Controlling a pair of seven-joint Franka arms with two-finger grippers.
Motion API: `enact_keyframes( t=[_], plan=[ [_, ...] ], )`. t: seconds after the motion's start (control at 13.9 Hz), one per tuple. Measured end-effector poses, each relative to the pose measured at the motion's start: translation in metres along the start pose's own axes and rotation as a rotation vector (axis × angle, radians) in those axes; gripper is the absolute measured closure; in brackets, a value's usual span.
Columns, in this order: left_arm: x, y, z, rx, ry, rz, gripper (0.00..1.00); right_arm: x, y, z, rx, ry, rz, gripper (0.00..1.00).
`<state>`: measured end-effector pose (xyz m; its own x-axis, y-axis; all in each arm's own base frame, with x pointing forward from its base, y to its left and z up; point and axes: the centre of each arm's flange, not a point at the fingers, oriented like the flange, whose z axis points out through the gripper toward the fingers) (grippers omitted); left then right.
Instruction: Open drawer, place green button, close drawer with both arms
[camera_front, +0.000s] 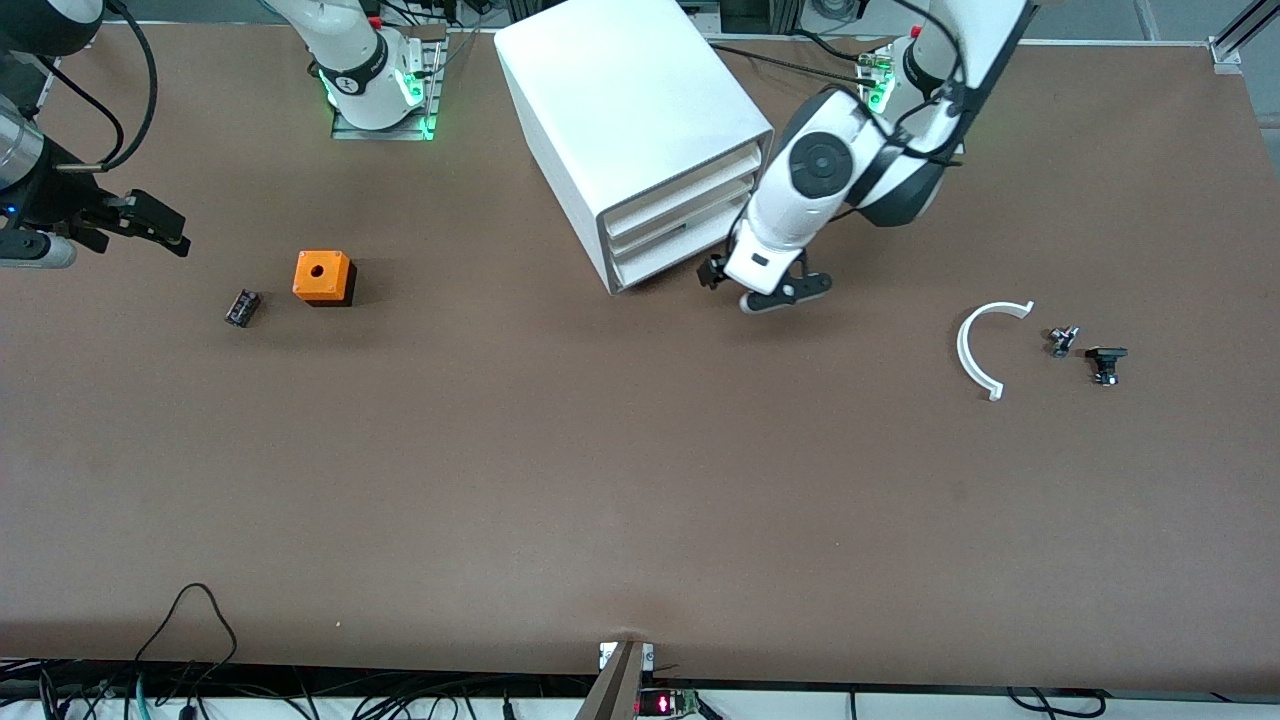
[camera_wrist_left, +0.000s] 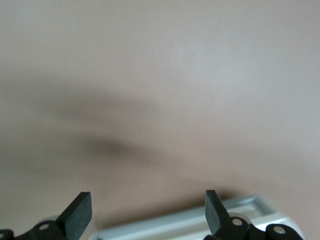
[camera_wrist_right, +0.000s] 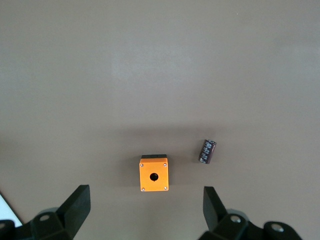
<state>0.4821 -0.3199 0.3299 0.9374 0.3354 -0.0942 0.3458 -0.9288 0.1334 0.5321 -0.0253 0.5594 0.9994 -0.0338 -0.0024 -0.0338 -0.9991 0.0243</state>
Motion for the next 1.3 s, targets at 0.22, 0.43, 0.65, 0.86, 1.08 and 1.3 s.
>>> enact_keyframes(
  t=[0.22, 0.43, 0.65, 0.86, 1.08, 1.3],
  plan=[
    [0.072, -0.07, -0.074, 0.007, 0.071, 0.137, 0.0, 0.0, 0.001, 0.0, 0.0, 0.0, 0.001, 0.0],
    [0.104, -0.136, -0.164, 0.035, 0.072, 0.277, 0.0, 0.0, 0.001, 0.0, 0.0, 0.0, 0.001, 0.0],
    [0.102, -0.175, -0.251, 0.061, 0.048, 0.322, 0.0, 0.0, 0.001, 0.0, 0.0, 0.0, 0.001, 0.0],
    [0.096, -0.201, -0.288, 0.158, 0.048, 0.319, 0.0, 0.0, 0.001, 0.0, 0.0, 0.0, 0.001, 0.0],
    [0.098, -0.211, -0.291, 0.175, 0.023, 0.301, 0.0, 0.0, 0.001, 0.0, 0.0, 0.0, 0.001, 0.0],
    [0.101, -0.212, -0.292, 0.179, 0.01, 0.296, 0.0, 0.0, 0.001, 0.0, 0.0, 0.0, 0.001, 0.0]
  ],
)
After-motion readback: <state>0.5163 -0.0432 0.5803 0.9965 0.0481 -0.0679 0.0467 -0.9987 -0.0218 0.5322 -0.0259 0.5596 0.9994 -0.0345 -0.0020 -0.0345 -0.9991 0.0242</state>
